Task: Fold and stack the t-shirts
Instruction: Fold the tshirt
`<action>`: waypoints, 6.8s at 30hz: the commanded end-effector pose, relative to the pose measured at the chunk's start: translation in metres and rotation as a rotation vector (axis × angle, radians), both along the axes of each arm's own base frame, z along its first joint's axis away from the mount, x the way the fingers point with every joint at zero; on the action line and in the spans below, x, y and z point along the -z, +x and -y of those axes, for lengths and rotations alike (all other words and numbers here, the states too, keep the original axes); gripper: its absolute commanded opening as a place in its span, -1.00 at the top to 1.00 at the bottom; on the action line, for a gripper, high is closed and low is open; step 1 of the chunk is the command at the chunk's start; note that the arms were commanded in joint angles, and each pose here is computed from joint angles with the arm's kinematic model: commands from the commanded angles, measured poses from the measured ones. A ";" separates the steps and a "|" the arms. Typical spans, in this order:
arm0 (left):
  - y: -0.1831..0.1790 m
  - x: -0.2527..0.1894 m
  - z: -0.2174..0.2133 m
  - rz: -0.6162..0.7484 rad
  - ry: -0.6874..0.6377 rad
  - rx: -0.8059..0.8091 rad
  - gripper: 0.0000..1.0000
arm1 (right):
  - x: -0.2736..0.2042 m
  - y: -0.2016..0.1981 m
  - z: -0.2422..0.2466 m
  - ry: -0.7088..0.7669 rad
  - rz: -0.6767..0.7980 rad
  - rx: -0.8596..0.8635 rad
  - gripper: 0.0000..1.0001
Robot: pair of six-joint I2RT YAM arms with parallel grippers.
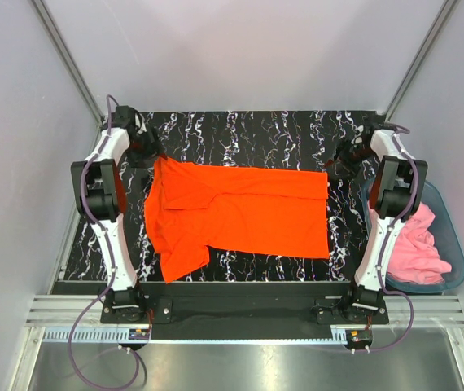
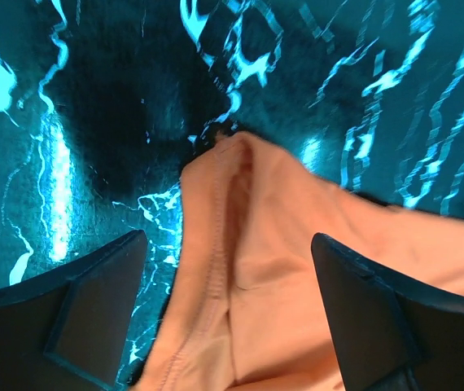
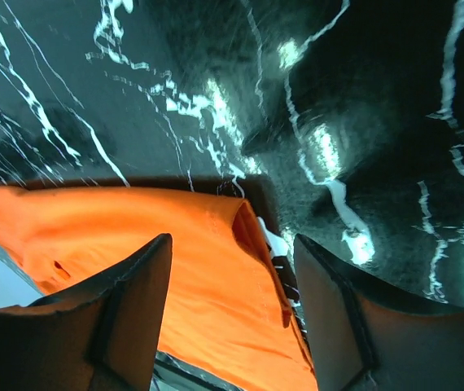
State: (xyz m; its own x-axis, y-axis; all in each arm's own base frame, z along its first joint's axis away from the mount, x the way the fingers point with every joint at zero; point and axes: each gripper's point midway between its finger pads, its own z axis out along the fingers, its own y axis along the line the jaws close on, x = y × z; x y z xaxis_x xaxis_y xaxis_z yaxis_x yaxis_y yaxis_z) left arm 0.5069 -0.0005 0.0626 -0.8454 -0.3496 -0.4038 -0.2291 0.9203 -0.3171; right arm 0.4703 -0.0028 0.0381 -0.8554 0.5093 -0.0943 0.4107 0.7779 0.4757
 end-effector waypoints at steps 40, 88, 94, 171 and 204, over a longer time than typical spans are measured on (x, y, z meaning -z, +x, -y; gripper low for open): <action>0.015 -0.099 -0.038 0.275 0.130 -0.346 -0.53 | -0.067 0.078 0.015 -0.380 0.106 0.117 -0.25; -0.315 -0.012 0.108 -0.028 -0.177 -0.129 1.00 | -0.013 -0.186 -0.059 -0.187 -0.069 0.284 -0.01; -0.318 -0.029 0.114 -0.009 -0.210 -0.098 1.00 | -0.003 -0.188 -0.050 -0.193 -0.088 0.342 -0.01; 0.028 -0.082 0.080 0.194 0.039 0.027 0.75 | -0.026 0.035 0.015 -0.339 -0.030 0.083 0.17; -0.090 0.030 0.012 -0.177 -0.076 -0.034 0.40 | -0.032 -0.050 -0.091 -0.010 -0.026 -0.131 -0.07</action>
